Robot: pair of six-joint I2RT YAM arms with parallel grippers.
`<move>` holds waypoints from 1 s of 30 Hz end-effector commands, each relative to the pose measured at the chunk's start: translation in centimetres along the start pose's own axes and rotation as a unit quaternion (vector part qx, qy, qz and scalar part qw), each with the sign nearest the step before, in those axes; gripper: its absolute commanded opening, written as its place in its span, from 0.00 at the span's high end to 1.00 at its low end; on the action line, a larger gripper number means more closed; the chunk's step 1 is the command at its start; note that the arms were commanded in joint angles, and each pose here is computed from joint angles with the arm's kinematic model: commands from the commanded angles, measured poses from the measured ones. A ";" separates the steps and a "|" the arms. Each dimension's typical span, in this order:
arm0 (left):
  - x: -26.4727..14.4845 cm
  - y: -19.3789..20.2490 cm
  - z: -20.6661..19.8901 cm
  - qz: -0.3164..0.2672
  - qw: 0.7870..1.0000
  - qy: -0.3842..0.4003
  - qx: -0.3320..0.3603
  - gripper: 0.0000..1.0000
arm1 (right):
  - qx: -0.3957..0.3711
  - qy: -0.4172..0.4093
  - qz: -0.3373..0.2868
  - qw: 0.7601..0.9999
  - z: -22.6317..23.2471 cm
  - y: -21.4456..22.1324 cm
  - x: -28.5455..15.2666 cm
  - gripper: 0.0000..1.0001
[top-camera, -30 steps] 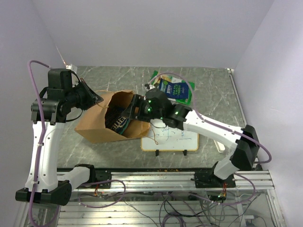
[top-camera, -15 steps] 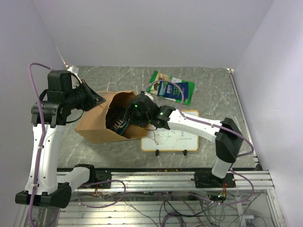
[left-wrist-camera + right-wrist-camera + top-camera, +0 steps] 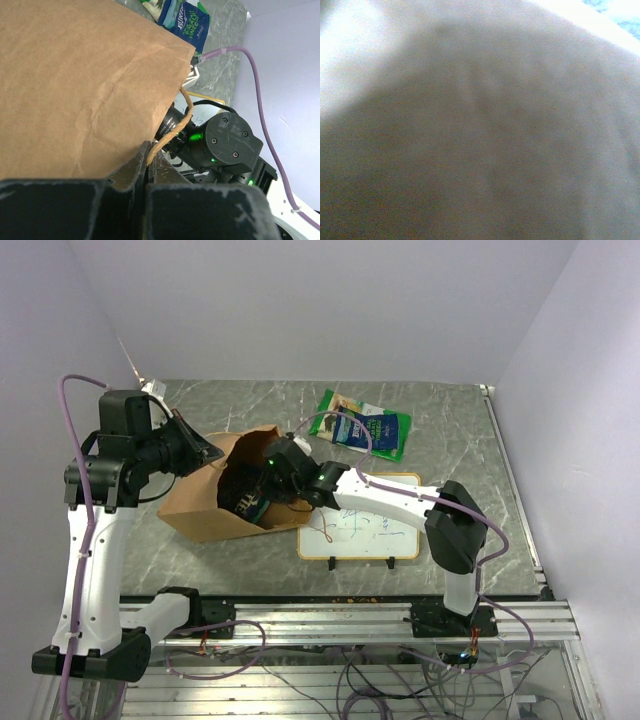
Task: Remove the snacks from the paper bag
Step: Take out the snack from the paper bag.
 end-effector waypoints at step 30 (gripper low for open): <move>-1.2 -2.3 0.9 -0.099 0.991 -0.076 0.045 0.93 | -0.252 -0.232 -0.208 0.916 1.3 -14.7 -22.4 1.00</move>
Point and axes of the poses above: each gripper's point midway between its finger pads, its own x axis out along the fingers, its own z axis along the line the jaws close on, y = z × x, the point moved 8 cm from there along -x, back along the fingers, and after that the axes turned 13 degrees about -x, right-handed, at the moved point
